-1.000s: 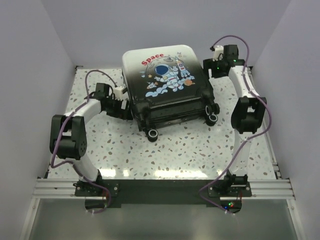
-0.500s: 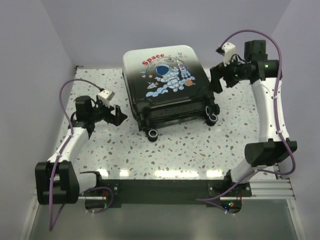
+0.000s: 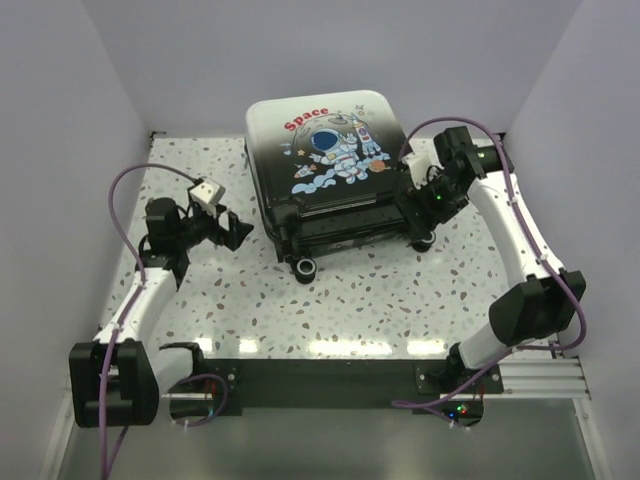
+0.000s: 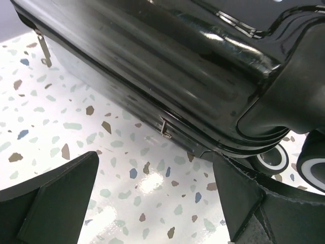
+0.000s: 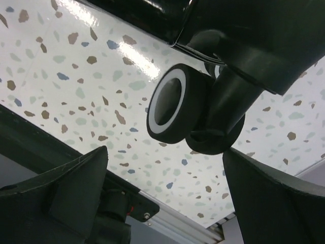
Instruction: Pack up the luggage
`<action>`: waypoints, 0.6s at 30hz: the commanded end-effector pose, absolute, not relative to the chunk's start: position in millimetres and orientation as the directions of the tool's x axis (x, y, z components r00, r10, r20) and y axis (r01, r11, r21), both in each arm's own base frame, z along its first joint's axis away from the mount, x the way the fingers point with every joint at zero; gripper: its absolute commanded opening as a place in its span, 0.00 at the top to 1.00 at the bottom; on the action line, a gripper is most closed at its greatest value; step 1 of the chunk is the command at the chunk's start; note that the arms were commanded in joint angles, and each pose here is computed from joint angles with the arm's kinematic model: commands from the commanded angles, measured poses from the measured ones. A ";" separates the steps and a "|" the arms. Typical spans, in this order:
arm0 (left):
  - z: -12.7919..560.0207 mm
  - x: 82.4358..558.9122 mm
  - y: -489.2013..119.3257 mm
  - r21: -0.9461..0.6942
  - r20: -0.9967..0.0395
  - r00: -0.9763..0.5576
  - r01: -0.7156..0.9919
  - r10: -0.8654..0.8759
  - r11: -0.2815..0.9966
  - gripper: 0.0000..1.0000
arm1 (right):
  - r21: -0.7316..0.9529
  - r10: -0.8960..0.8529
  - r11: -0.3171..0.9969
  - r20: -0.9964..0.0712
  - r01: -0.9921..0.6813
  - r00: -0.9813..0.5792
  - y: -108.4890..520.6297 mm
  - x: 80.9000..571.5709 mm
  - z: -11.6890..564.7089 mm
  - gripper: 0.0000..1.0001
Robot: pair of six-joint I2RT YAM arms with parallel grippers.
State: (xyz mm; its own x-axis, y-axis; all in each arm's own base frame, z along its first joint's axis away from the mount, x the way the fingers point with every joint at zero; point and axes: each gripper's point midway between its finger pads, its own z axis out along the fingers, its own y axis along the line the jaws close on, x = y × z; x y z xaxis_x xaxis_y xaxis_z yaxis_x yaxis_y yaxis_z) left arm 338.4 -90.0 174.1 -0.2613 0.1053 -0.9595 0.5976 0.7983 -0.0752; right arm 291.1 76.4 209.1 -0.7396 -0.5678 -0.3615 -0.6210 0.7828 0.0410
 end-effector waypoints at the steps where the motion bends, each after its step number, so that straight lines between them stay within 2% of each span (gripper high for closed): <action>1: 206.8 342.5 -87.8 -0.002 -0.986 -0.135 0.598 0.099 0.802 0.00 | -0.042 -0.544 0.822 -0.357 -0.569 -0.760 66.8 296.3 206.5 0.01; 9: 196.5 337.7 -84.4 -0.022 -0.985 -0.150 0.593 0.084 0.805 0.00 | -0.061 -0.478 0.869 -0.359 -0.490 -0.802 67.0 320.8 190.7 0.02; 14: 189.4 339.1 -82.1 -0.025 -0.983 -0.161 0.582 0.084 0.813 0.00 | 0.008 -0.429 0.886 -0.367 -0.464 -0.825 79.2 322.3 185.9 0.03; 18: 187.5 340.0 -80.0 -0.028 -0.983 -0.163 0.566 0.079 0.824 0.00 | -0.009 -0.426 0.889 -0.388 -0.459 -0.818 79.3 332.5 177.7 0.16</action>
State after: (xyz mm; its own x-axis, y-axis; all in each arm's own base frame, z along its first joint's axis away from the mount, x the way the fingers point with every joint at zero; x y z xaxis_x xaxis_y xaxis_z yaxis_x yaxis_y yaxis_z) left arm 334.4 -83.0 176.2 -0.2208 0.0883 -0.9713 0.5776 0.8143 -0.0573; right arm 319.0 74.3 178.7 -0.8235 -0.4565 -0.3370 -0.4842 0.8750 -0.0022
